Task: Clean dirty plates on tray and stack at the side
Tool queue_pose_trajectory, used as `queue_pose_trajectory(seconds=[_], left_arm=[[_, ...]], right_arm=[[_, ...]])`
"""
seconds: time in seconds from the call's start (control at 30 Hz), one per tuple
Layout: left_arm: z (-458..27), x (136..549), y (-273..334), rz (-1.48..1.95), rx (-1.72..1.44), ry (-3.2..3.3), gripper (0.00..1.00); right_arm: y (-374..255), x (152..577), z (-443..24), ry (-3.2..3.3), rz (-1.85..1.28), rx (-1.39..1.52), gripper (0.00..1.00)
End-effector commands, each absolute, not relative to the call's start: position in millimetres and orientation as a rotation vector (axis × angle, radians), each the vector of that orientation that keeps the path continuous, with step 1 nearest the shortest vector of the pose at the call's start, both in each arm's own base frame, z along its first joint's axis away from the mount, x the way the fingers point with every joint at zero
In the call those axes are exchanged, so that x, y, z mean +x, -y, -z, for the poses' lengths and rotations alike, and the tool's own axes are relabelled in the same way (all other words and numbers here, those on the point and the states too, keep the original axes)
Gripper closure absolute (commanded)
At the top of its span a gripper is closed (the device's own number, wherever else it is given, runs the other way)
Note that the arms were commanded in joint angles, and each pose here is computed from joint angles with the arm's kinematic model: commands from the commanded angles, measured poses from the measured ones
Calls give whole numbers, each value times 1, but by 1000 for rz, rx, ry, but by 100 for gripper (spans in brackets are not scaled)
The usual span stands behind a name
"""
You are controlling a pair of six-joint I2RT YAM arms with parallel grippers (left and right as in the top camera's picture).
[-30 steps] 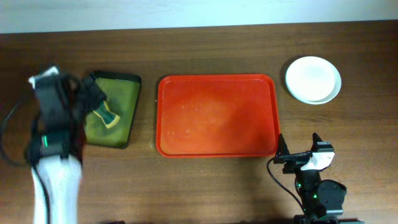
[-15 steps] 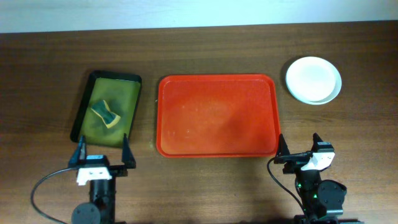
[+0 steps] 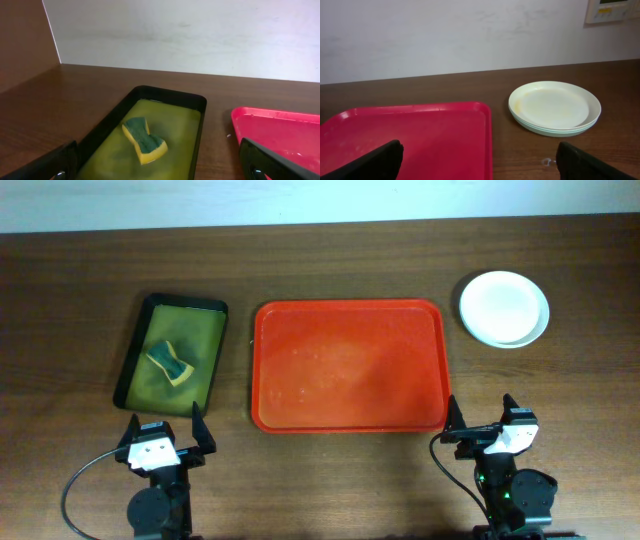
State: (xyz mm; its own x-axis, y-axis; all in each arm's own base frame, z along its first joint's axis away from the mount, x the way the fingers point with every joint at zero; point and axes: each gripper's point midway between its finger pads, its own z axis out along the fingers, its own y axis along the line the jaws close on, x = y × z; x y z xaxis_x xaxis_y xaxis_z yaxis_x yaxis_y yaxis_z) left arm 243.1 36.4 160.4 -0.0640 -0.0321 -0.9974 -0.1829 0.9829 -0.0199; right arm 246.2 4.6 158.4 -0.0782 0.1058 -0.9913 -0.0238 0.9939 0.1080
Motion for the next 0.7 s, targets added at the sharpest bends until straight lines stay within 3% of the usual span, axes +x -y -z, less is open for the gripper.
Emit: queue_pose_trajectory(seconds=[0.0, 0.47, 0.67], left_arm=[[-158, 243, -34, -104, -167, -1633, 1], [-158, 243, -34, -104, -167, -1635, 0], [-158, 243, -34, -104, -167, -1635, 1]], right_arm=[[-5, 246, -156, -1647, -113, 67, 2], [-5, 246, -157, -1644, -111, 67, 2], [-2, 246, -156, -1645, 80, -114, 2]])
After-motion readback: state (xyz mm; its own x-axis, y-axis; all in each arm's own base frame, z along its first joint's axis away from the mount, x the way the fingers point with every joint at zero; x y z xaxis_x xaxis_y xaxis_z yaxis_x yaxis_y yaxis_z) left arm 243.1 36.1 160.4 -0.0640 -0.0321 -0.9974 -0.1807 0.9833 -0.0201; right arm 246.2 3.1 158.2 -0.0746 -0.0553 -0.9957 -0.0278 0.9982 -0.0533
